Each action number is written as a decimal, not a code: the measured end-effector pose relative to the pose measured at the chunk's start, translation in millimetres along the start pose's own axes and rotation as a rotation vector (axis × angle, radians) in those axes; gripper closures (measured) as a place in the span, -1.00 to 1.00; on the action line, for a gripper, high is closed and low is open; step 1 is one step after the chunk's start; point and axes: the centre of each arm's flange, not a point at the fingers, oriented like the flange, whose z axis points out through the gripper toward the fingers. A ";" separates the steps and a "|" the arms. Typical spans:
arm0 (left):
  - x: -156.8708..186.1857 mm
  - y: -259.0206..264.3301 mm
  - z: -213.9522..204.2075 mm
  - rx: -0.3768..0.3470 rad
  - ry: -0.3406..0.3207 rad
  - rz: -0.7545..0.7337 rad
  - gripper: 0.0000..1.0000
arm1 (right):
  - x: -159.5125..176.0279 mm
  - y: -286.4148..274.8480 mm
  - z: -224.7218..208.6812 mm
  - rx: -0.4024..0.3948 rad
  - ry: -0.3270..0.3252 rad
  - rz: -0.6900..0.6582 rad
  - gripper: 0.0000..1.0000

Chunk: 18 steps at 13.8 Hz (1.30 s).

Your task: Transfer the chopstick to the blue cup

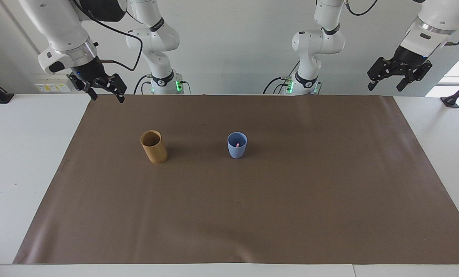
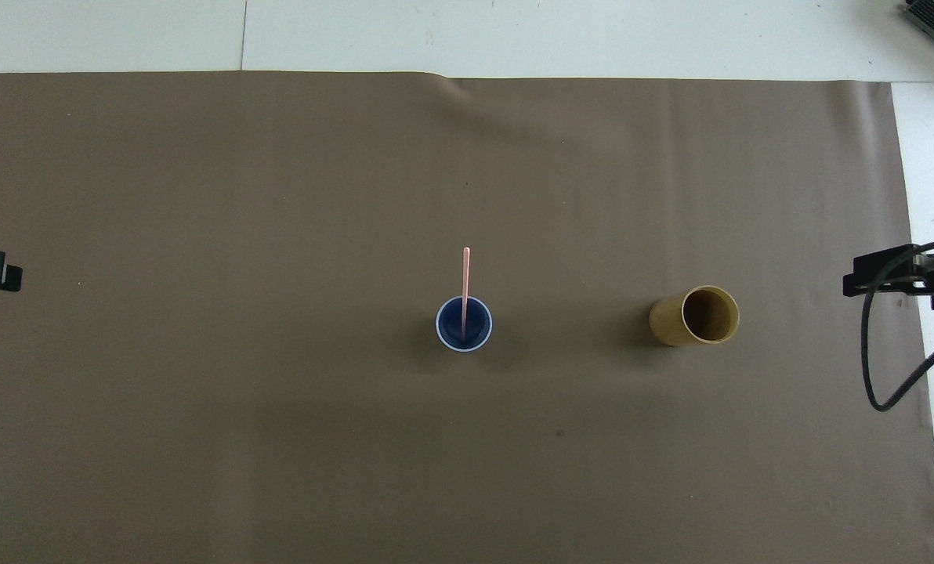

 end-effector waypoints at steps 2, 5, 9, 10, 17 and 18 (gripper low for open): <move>0.0 0.0 0.0 0.000 0.000 0.000 -1.00 | -6.0 -0.3 -20.3 0.000 0.000 -0.002 -1.00; 0.0 0.0 0.0 0.000 0.000 0.000 -1.00 | -13.1 -5.7 -35.3 0.002 0.013 -0.014 -1.00; 0.0 0.0 0.0 0.000 0.000 0.000 -1.00 | -12.7 -6.4 -34.5 -0.003 0.013 -0.064 -1.00; 0.0 0.0 0.0 0.000 0.000 0.000 -1.00 | -12.2 -5.7 -33.9 -0.008 0.012 -0.084 -1.00; 0.0 0.0 0.0 0.000 0.000 0.000 -1.00 | -8.2 -6.1 -32.6 -0.011 0.025 -0.103 -1.00; 0.0 0.0 0.0 0.000 0.000 0.000 -1.00 | -8.2 -6.1 -32.7 -0.011 0.025 -0.103 -1.00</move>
